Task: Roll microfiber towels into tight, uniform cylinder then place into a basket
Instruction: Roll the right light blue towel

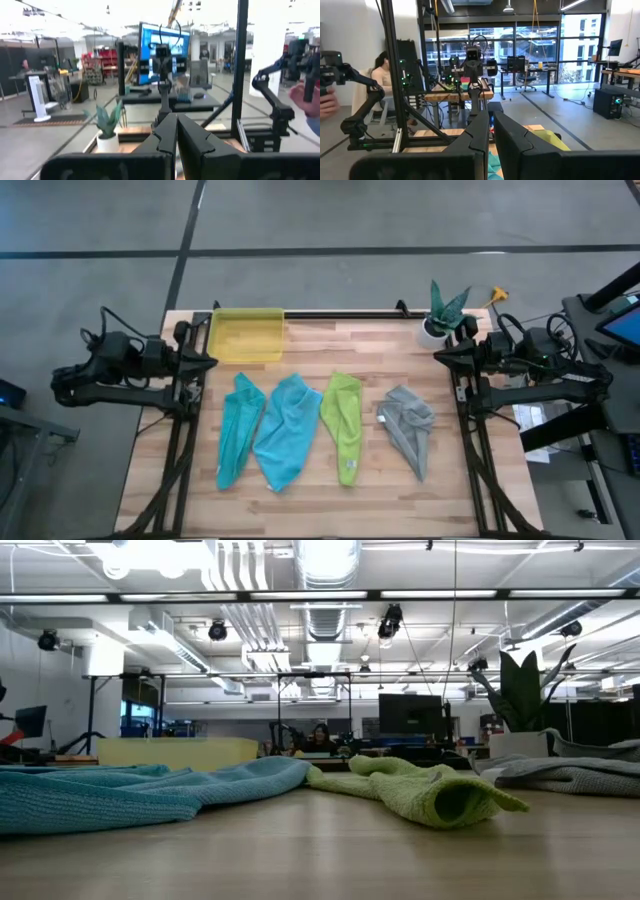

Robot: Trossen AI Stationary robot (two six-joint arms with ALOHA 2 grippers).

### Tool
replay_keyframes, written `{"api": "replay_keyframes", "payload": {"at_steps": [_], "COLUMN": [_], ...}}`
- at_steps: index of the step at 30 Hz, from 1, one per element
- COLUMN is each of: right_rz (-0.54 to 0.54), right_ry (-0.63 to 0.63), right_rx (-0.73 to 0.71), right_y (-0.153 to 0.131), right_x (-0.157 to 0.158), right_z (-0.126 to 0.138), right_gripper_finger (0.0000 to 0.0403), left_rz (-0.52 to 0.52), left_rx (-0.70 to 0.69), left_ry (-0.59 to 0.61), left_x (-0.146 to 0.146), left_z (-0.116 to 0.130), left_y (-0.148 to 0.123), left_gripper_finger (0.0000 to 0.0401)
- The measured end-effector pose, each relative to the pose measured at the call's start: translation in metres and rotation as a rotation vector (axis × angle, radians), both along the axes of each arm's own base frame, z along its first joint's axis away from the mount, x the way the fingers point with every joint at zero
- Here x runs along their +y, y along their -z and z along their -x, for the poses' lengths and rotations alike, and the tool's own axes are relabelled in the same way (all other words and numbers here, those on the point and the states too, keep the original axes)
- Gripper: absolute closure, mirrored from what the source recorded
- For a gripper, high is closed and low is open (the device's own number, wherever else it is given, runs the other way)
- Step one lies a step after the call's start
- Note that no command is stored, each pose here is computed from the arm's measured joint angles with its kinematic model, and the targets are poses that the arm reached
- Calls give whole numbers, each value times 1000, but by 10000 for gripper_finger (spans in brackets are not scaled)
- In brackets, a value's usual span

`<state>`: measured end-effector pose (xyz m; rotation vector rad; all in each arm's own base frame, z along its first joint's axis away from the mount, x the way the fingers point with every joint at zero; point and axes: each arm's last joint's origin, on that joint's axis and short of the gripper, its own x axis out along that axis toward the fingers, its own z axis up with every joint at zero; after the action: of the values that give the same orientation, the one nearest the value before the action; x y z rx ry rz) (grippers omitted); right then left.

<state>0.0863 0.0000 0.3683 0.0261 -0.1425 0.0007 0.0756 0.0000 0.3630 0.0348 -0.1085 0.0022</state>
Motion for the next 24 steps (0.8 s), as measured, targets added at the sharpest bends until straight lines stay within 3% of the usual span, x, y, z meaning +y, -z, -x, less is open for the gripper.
{"api": "replay_keyframes", "payload": {"at_steps": [14, 19, 24], "right_rz": [0, -32, -53], "right_ry": [0, -6, -5], "right_rx": [-59, -41, 106], "right_y": [-6, -4, 16], "right_x": [0, 0, 0], "right_z": [-1, -1, -17], "right_gripper_finger": [380, 380, 380], "left_rz": [-42, -125, -187], "left_rx": [-100, -157, -223], "left_ry": [-6, -27, -159], "left_x": [0, 0, 3], "left_z": [-6, -38, -60], "left_y": [-9, 13, 44], "left_gripper_finger": [401, 401, 401]}}
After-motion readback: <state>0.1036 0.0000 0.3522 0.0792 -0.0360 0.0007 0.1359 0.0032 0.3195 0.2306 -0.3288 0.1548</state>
